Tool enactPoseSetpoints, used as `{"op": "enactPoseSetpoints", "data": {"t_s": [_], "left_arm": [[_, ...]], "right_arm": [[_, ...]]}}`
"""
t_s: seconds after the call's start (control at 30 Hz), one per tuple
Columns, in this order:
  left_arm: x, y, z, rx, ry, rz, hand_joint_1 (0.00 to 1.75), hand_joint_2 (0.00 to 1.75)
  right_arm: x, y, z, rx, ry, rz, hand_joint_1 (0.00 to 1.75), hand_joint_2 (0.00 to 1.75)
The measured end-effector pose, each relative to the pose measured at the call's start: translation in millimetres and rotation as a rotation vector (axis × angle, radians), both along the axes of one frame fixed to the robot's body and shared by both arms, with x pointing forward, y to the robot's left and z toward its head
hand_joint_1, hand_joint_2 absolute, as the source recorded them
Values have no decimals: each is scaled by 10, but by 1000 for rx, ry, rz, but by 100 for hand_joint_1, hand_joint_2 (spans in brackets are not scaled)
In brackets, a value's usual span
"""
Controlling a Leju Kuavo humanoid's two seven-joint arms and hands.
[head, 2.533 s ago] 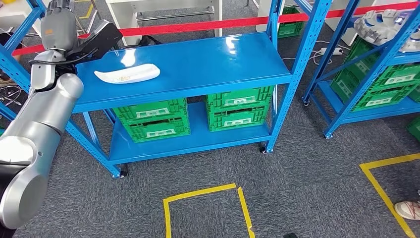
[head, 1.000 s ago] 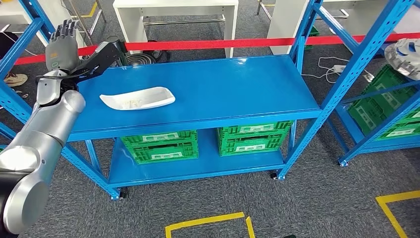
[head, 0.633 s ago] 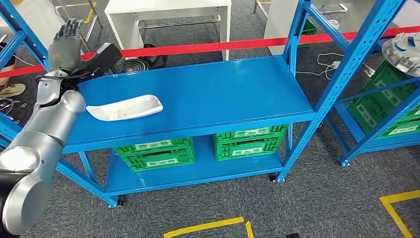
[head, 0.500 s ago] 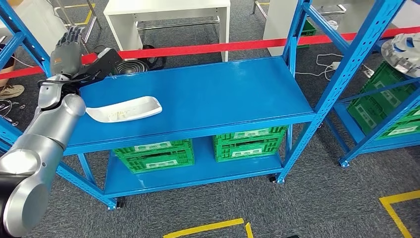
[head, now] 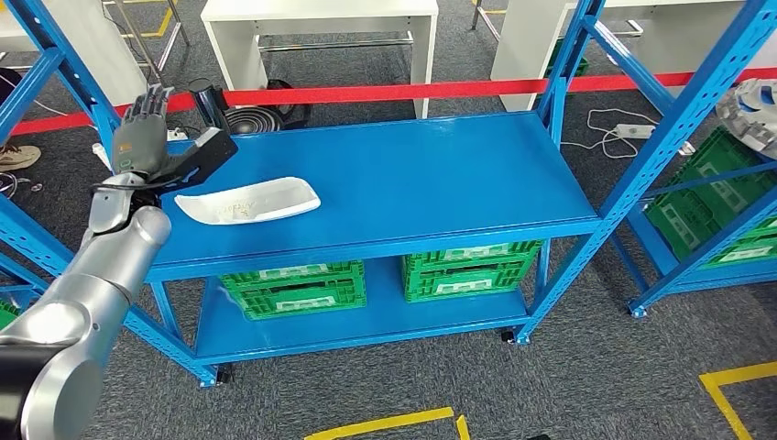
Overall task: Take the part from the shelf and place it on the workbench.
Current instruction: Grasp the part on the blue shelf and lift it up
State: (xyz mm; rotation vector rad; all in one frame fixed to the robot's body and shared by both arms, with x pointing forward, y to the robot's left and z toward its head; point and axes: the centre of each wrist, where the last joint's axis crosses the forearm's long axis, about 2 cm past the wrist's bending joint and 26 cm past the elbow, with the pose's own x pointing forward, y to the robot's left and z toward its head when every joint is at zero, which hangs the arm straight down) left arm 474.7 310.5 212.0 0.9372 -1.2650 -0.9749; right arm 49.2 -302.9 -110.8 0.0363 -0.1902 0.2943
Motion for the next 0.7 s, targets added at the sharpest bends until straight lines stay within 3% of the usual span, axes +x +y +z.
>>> {"op": "enactPoseSetpoints", "data": {"t_s": [0.1, 0.23, 0.7], "left_arm": [[-100, -32, -213, -5, -6, -12, 0, 0], [-190, -66, -389, -8, 3, -24, 0, 175], [-447, -243, -807, 110, -20, -108, 0, 175]], "right_arm": [[-2, -1, 0, -1, 2, -1, 0, 0], [-4, -2, 0, -1, 3, -3, 0, 0], [-8, 10, -1, 0, -3, 8, 0, 0]]}}
